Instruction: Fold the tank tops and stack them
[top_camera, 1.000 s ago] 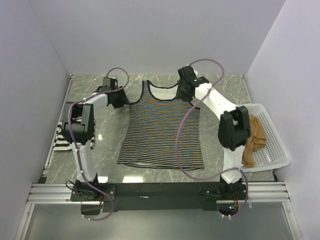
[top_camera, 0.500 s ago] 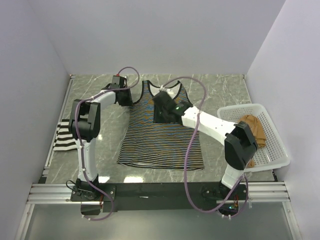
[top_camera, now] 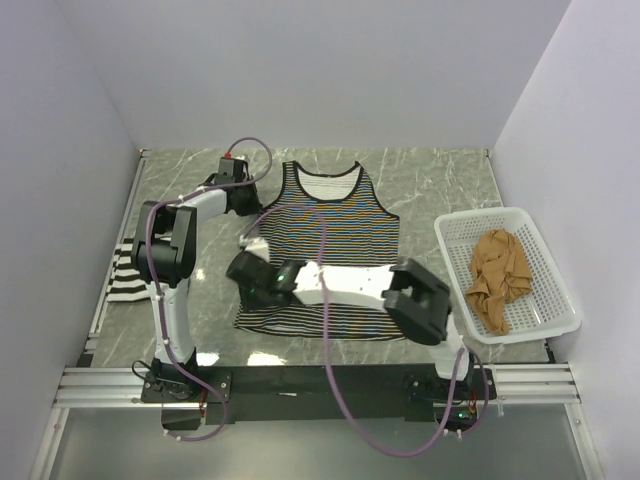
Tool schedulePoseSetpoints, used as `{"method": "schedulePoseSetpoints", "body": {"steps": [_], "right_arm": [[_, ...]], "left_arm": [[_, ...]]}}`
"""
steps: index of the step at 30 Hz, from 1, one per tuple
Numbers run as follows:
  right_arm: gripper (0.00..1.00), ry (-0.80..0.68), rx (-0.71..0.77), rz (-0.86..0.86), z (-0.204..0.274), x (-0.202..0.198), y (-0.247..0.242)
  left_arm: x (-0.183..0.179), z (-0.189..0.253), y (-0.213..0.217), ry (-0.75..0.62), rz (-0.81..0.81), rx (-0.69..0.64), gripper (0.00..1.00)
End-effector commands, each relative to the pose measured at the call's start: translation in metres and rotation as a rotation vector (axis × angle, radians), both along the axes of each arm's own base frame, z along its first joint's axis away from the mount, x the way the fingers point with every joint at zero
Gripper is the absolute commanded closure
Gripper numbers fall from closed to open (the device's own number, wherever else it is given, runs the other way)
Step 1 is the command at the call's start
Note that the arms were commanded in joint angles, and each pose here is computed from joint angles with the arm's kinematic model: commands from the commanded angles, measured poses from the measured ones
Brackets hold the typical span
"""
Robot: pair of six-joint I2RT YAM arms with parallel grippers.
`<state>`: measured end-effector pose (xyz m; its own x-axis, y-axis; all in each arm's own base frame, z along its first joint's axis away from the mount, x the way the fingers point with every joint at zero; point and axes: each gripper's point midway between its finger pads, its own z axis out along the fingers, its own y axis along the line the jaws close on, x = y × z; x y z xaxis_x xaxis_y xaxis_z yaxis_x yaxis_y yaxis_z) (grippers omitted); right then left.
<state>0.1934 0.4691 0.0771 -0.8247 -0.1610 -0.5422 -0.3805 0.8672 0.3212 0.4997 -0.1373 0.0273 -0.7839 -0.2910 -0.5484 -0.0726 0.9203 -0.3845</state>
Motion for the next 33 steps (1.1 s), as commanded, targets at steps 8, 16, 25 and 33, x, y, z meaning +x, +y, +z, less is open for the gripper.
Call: {"method": "schedulePoseSetpoints", "body": {"steps": [8,16,25,33], "right_arm": [[0.58,-0.032,-0.024,-0.029,-0.013,-0.021,0.046],[0.58,-0.028,-0.127,-0.052,-0.037,-0.032,0.039],[0.58,-0.016,-0.156,-0.037,-0.055,-0.036,0.046],[0.94,0.001,-0.226,-0.017,-0.070,-0.044,0.025]], "left_arm": [[-0.018,-0.008,0.009,0.072,0.028,0.001,1.00],[-0.018,-0.011,0.008,0.079,0.024,-0.006,0.99],[-0.017,-0.010,0.008,0.076,0.026,-0.007,0.99],[-0.018,-0.011,0.010,0.091,0.041,-0.003,0.99]]}}
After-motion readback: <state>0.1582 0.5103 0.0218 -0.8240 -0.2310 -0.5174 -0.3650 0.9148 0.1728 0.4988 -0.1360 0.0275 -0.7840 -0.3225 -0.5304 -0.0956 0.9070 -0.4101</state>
